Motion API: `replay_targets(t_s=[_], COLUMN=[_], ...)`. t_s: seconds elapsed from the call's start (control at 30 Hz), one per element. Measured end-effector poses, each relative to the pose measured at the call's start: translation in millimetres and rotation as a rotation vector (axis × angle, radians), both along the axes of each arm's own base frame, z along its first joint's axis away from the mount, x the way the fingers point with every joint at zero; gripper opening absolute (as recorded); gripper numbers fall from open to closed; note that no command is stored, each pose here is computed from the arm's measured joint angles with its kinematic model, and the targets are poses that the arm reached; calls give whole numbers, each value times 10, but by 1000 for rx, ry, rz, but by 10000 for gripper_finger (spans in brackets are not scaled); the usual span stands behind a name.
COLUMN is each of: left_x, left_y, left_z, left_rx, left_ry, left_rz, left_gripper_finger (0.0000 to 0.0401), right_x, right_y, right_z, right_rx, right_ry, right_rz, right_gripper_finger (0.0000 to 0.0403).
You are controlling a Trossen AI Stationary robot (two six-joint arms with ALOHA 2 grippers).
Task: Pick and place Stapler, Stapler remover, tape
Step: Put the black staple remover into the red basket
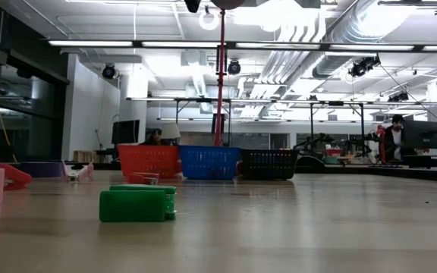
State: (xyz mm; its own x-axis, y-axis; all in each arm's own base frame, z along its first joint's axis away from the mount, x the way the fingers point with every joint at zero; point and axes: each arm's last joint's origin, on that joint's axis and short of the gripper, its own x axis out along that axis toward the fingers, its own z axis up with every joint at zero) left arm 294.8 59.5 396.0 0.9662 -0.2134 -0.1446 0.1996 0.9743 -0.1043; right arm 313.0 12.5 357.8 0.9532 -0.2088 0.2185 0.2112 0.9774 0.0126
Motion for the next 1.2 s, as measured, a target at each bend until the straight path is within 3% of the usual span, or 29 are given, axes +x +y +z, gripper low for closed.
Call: replay_targets(t_s=[0.4, 0.7, 0.97, 1.2], left_x=[-1, -2, -9, -47], left_y=[-1, -3, 7, 35], left_z=[-3, -6, -51, -195], left_rx=[25, 29, 31, 83], left_ry=[-2, 0, 48, 201], left_rz=[-5, -13, 20, 127], left_gripper_finger=[82, 82, 82, 82], right_x=[-1, -2, -24, -52], right_y=[-1, -6, -13, -28], right_z=[1, 2, 29, 54], right_rx=[16, 34, 52, 69], right_ry=[-2, -4, -23, -32], right_rz=[-1, -18, -43, -90], right_gripper_finger=[83, 86, 190, 213])
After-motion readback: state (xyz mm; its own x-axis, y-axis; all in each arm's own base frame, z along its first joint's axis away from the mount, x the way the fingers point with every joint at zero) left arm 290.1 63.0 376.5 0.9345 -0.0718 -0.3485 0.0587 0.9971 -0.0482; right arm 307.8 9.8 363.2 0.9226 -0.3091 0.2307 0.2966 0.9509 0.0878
